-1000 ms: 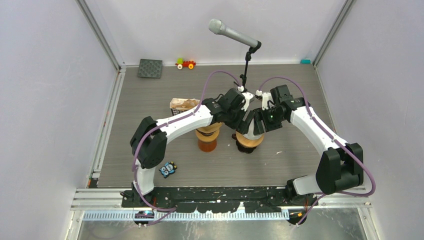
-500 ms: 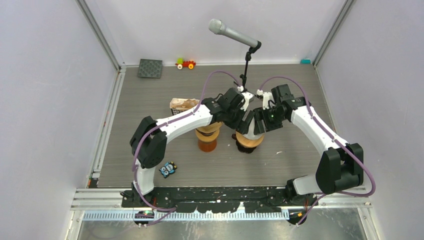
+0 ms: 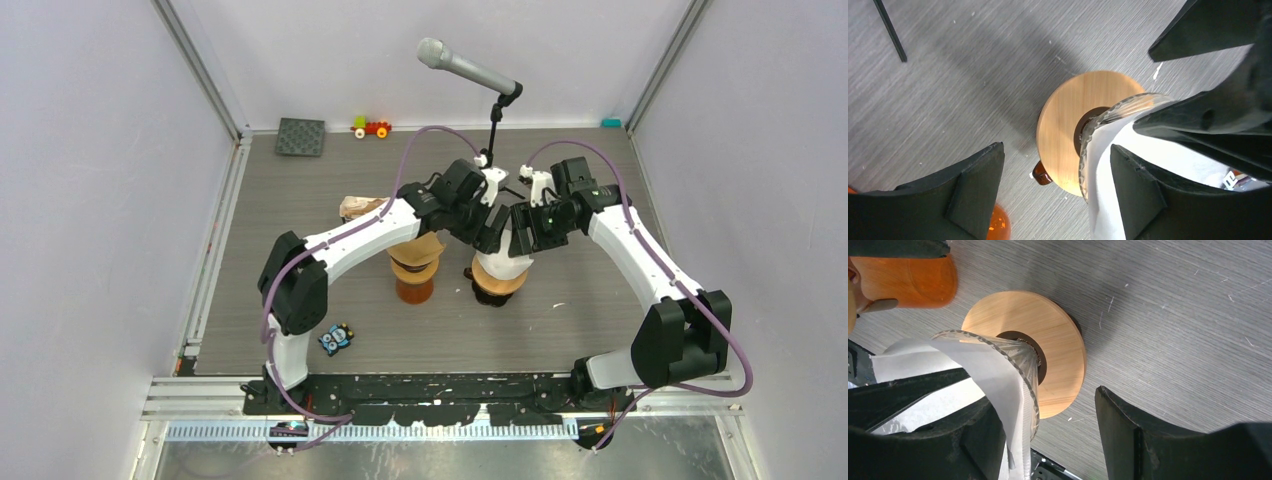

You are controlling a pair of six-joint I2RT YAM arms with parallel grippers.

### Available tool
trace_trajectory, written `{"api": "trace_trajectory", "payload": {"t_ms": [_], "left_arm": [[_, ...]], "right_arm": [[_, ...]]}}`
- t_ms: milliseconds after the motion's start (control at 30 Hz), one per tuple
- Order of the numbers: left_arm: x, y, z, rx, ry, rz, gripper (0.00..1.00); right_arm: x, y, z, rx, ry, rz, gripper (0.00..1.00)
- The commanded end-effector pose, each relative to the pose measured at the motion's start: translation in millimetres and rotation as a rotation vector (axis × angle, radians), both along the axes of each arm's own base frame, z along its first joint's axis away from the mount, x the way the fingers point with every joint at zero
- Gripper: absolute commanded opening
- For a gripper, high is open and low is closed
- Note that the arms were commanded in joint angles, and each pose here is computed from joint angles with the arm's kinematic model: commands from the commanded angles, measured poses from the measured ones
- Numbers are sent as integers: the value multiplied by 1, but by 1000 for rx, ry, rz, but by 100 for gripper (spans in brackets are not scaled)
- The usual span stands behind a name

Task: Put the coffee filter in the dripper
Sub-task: Place the coffee filter in the coffee dripper, then reset both arms

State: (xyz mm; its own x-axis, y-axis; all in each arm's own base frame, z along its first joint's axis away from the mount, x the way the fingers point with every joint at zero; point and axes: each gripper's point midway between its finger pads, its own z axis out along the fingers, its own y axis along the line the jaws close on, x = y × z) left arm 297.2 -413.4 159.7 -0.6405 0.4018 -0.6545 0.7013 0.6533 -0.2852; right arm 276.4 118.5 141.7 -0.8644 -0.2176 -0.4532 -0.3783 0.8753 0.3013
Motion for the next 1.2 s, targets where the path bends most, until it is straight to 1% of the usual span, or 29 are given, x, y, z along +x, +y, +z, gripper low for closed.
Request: {"api": "trace_trajectory", "payload": {"t_ms": [0,267,533,733,900,1033,1167], "left_arm": [[1,-5,34,-60,-37,-28,79],[3,-4,55,-86,-60,-27,80],[4,1,83,-136,-88,-27,81],[4,7,113,-185,-115,-29,81],[12,18,140,-227,-146,-10,81],[19,31,160,-262,-172,9,82],[30,52,179,-287,-212,46,83]], "right_arm": [[4,5,23,38,-40,-2,66],[4,6,36,56,-61,-3,66],[6,3,63,76,-121,-8,66],[10,-2,87,83,-175,-22,66],[19,-7,106,93,-222,-45,67],[32,-9,126,110,-283,-71,67],[54,-16,147,99,-404,-122,67]]}}
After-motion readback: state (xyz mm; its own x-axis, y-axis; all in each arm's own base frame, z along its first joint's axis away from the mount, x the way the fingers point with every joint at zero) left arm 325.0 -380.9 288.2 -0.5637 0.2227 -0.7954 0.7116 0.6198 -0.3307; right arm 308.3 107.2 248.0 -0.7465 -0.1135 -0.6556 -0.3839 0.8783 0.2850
